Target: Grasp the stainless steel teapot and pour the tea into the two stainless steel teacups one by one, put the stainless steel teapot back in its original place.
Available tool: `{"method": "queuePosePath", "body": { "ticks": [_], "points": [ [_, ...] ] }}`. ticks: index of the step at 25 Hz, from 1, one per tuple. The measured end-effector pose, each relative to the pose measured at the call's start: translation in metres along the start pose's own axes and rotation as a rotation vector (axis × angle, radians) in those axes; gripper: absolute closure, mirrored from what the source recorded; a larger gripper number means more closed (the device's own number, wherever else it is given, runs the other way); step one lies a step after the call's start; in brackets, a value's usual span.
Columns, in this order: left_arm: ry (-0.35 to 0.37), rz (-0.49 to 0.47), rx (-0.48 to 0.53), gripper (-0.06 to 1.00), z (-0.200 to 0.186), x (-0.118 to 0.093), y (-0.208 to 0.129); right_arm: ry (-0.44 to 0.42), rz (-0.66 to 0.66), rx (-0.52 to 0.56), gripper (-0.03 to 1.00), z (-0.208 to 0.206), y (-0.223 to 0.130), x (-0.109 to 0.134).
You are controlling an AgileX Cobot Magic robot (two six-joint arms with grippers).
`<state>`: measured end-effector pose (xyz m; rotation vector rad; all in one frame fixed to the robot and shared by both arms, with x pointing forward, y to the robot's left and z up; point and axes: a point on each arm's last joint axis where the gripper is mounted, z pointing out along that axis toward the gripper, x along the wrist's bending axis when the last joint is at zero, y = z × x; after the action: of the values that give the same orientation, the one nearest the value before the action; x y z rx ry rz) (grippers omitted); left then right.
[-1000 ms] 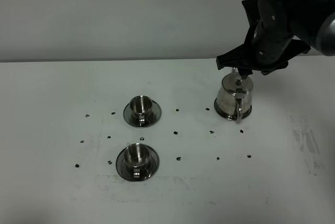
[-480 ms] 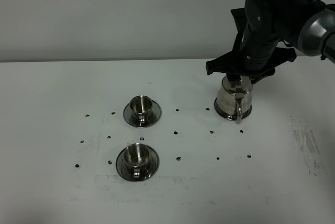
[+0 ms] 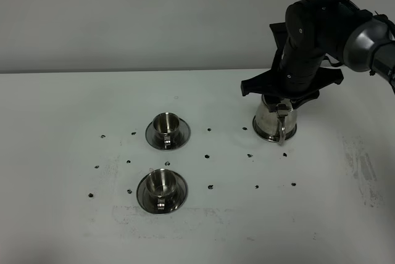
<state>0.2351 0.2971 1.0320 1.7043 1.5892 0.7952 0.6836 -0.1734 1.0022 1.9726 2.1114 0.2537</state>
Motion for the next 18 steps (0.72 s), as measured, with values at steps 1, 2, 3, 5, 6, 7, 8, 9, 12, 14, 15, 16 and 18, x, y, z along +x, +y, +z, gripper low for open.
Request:
{"method": "queuePosePath", "body": {
  "ticks": [1, 2, 3, 5, 6, 7, 8, 9, 12, 14, 15, 16, 18],
  "points": [
    [0.000, 0.000, 0.000, 0.57, 0.000, 0.000, 0.000, -0.002, 0.006, 0.003, 0.56, 0.002, 0.000, -0.003],
    [0.000, 0.000, 0.000, 0.57, 0.000, 0.000, 0.000, -0.004, 0.010, 0.005, 0.56, 0.003, 0.001, -0.004],
    [0.000, 0.000, 0.000, 0.57, 0.000, 0.000, 0.000, -0.005, 0.012, 0.006, 0.56, 0.003, 0.001, -0.005],
    [0.000, 0.000, 0.000, 0.57, 0.000, 0.000, 0.000, 0.002, 0.016, 0.018, 0.56, 0.008, 0.001, -0.006],
    [0.000, 0.000, 0.000, 0.57, 0.000, 0.000, 0.000, 0.005, 0.014, 0.025, 0.56, 0.011, 0.000, -0.005],
    [0.000, 0.000, 0.000, 0.57, 0.000, 0.000, 0.000, 0.006, 0.015, 0.029, 0.56, 0.013, 0.000, -0.005],
    [0.000, -0.001, 0.000, 0.57, 0.000, 0.000, 0.000, 0.006, 0.014, 0.035, 0.56, 0.016, 0.000, -0.005],
    [0.000, -0.001, 0.000, 0.57, 0.000, 0.000, 0.000, 0.006, 0.014, 0.035, 0.56, 0.017, 0.000, -0.005],
    [0.000, -0.001, 0.000, 0.57, 0.000, 0.000, 0.000, 0.011, 0.013, 0.028, 0.56, 0.022, 0.001, -0.004],
    [0.000, -0.001, 0.000, 0.57, 0.000, 0.000, 0.000, 0.014, 0.013, 0.031, 0.56, 0.025, 0.001, -0.004],
    [0.000, -0.001, 0.000, 0.57, 0.000, 0.000, 0.000, 0.015, 0.013, 0.034, 0.56, 0.027, 0.001, -0.003],
    [0.000, -0.001, 0.000, 0.57, 0.000, 0.000, 0.000, 0.014, 0.010, 0.038, 0.56, 0.030, 0.001, -0.003],
    [0.000, -0.003, 0.000, 0.57, 0.000, 0.000, 0.000, 0.015, 0.010, 0.048, 0.56, 0.035, 0.000, -0.002]
  ]
}}
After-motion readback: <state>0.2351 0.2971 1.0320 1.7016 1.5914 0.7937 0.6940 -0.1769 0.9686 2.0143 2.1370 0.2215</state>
